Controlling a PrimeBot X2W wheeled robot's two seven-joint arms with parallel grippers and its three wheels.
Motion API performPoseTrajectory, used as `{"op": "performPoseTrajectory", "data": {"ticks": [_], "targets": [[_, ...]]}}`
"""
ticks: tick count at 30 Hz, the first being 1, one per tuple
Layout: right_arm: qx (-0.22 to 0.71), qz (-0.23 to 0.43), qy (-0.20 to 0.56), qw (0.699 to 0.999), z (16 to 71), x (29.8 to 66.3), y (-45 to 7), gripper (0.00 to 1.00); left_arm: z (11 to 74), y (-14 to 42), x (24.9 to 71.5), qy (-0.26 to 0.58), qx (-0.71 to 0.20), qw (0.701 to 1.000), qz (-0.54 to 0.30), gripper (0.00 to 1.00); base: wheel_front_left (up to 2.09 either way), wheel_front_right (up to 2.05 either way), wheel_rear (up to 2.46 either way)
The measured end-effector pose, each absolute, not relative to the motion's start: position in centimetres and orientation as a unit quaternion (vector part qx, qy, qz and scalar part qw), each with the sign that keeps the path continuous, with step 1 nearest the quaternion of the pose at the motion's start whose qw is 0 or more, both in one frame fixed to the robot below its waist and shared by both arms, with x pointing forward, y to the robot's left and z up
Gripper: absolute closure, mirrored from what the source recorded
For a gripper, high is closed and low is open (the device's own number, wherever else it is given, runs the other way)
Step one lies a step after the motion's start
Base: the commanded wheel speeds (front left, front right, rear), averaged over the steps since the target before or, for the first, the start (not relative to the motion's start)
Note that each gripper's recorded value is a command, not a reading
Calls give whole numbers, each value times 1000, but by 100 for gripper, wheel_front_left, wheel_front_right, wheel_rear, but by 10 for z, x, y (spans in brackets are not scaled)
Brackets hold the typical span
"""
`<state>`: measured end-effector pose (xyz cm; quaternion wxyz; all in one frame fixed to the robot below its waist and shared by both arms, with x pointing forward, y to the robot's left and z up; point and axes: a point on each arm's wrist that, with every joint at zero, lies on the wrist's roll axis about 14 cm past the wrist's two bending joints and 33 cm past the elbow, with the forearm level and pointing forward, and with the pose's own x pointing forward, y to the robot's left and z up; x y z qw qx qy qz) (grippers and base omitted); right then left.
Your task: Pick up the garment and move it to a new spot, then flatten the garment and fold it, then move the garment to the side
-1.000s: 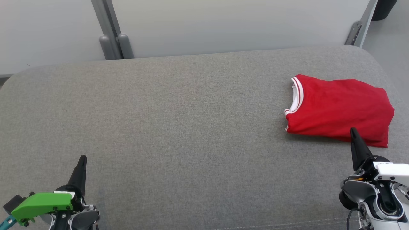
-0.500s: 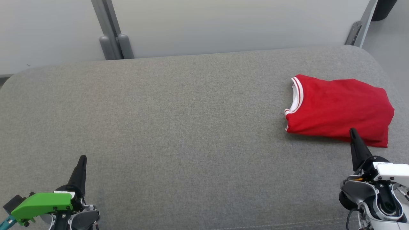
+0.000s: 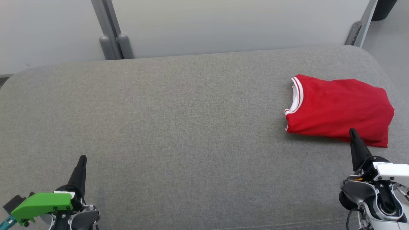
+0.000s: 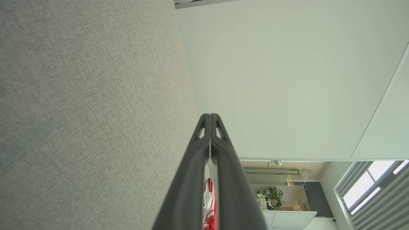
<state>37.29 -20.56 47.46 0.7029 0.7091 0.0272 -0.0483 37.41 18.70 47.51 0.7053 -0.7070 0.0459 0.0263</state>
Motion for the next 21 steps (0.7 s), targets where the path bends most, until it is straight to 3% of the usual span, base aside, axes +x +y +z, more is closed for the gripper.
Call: {"op": "performPoseTrajectory", "data": {"ticks": [21], "targets": [[709, -49, 28, 703, 474, 373, -206, 100, 475, 187, 374, 45, -707, 705, 26, 100, 0, 0, 0]]}}
